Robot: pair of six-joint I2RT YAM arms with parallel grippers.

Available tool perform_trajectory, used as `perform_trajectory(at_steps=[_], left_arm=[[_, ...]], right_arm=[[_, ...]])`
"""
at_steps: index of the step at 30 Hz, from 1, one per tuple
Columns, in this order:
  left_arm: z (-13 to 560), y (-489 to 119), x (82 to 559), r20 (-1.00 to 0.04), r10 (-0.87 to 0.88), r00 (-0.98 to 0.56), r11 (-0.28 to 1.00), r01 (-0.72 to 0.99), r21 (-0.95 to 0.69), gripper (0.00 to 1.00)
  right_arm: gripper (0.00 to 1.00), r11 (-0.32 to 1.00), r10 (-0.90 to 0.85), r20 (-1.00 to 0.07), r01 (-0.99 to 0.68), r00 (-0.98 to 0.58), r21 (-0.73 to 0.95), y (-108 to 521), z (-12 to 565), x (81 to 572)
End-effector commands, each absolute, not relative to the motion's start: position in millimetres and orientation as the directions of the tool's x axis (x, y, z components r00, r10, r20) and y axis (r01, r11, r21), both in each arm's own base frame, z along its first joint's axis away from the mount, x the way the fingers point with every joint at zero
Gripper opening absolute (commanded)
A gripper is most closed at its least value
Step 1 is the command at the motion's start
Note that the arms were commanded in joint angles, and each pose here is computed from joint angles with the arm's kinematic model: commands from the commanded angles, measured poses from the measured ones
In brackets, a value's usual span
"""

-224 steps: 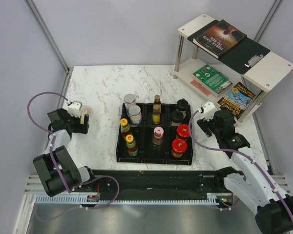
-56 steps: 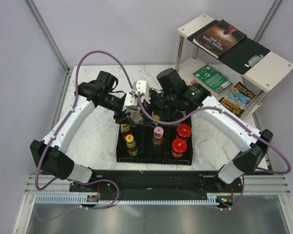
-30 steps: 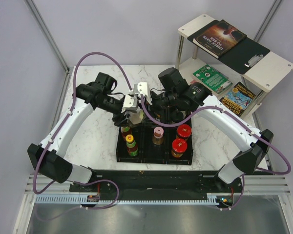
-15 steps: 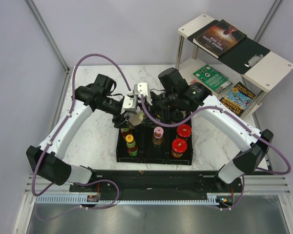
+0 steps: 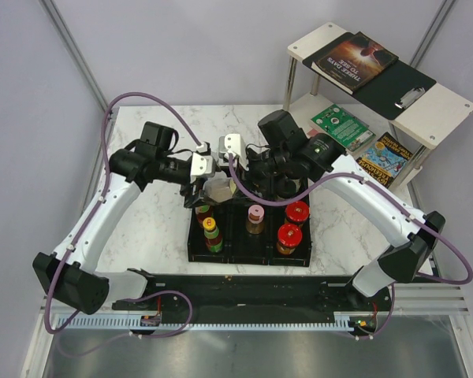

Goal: Organize the condiment bottles
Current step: Place the bottle in the storage box.

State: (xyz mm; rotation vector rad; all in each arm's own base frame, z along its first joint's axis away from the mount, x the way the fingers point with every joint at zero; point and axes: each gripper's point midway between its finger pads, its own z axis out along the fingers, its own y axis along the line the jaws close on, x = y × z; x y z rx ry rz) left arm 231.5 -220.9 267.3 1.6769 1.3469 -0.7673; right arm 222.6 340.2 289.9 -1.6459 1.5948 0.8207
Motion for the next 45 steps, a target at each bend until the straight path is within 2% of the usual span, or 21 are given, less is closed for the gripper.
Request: perform_trajectory(at_steps=[1,17,27,36,39,40,41,45], left_arm=[[286.4,-223.5,241.3,-0.873,0.404,0.275,-0.034,0.958,0.286,0.99],[271.6,-230.9,207.5,-0.908,0.346,0.238,-0.121,0.970,0.209,1.00],[302.2,-228.6,205.7,-0.920,0.303,0.251,-0.069,0.968,0.241,0.99],[357.9,-181.5,241.5,-0.933,0.206,0.297,0.204,0.919,0.338,0.99],[353.8,-160.8,268.4,-0.939,0.231,0.255,0.328,0.888,0.322,0.99],[341.2,-152.2,279.2,-0.951,0.242,0.193,0.389,0.878,0.277,0.99],[339.5,-140.0,298.0,-0.942,0.275,0.190,0.474,0.826,0.305,0.99],[311.9,-97.4,326.7,-0.958,0.270,0.094,0.641,0.725,0.252,0.99]], right_arm=[[0.00,-0.015,-0.517,-0.853,-0.997,0.068,-0.070,334.8,312.7,211.2],[0.00,0.106,-0.519,-0.855,-0.991,0.010,-0.076,352.2,311.5,245.5],[0.00,0.218,-0.574,-0.819,-0.960,0.020,-0.176,331.8,309.4,264.5],[0.00,0.283,-0.601,-0.798,-0.923,0.040,-0.259,303.0,311.8,263.2],[0.00,0.271,-0.613,-0.789,-0.926,0.046,-0.264,297.9,309.5,258.0],[0.00,0.257,-0.629,-0.777,-0.932,0.040,-0.256,294.1,306.8,253.6],[0.00,0.236,-0.642,-0.765,-0.937,0.048,-0.257,293.2,303.6,252.2],[0.00,0.151,-0.714,-0.698,-0.960,0.057,-0.234,286.7,286.6,239.1]])
